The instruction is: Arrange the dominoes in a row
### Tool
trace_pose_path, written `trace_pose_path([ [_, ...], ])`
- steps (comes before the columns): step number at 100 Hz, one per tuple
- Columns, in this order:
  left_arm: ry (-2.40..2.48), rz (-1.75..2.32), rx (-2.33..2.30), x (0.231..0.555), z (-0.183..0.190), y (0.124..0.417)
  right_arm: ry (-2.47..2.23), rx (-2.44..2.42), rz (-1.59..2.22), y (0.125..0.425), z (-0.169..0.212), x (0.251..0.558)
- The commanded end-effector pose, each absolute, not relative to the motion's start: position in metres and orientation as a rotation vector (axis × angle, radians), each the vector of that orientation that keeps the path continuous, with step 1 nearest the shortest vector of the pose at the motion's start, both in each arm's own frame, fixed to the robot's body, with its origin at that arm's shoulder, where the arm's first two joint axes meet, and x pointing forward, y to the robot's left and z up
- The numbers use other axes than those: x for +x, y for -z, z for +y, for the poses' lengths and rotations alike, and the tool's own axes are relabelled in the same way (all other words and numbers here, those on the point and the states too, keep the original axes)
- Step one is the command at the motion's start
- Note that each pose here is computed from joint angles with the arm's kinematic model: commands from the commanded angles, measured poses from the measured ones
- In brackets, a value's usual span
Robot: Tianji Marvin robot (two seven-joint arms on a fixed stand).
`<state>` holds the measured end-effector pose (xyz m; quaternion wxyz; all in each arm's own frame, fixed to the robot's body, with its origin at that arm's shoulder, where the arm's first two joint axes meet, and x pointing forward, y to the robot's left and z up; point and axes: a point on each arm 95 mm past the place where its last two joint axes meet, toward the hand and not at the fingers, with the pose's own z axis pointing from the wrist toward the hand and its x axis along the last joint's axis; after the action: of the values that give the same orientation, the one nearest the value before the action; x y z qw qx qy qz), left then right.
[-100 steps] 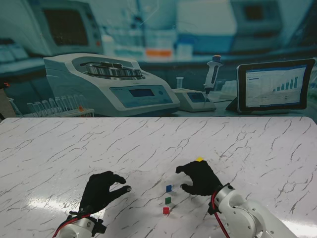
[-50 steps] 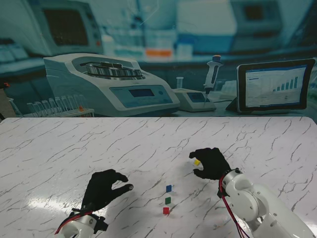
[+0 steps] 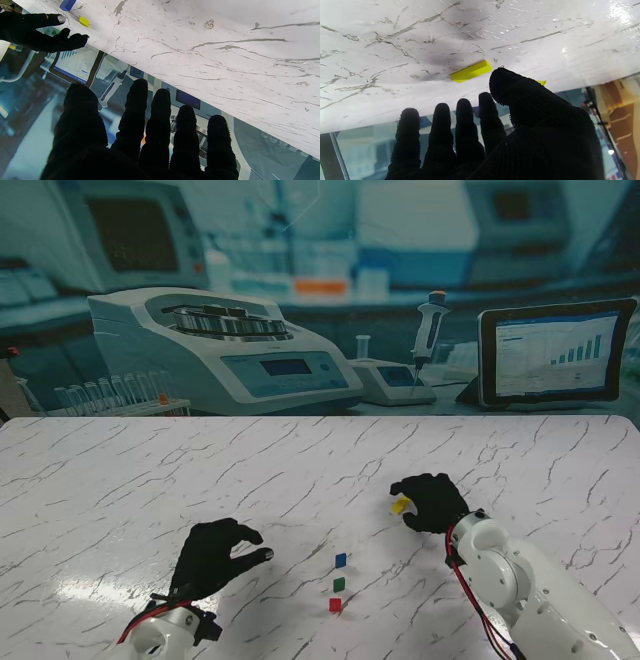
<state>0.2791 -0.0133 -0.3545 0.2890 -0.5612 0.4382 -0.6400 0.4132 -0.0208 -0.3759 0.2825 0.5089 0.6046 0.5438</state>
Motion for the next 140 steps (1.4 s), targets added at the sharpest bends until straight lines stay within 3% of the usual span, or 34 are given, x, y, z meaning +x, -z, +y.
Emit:
trace_pose_path([
  [1,1.724,1.186,-1.512,0.278,-0.017,0.357,-1.455,1.355,1.631,0.380,-0.018,0.413],
  [68,1.718,1.194,-1.529,0.281,-0.017,0.357,-1.454,1.366,1.623,0.405,-0.018,0.424],
  [140,1.721,1.179,-1.540,0.281,-0.016,0.357,-1.499,1.353,1.528,0.427,-0.018,0.417],
])
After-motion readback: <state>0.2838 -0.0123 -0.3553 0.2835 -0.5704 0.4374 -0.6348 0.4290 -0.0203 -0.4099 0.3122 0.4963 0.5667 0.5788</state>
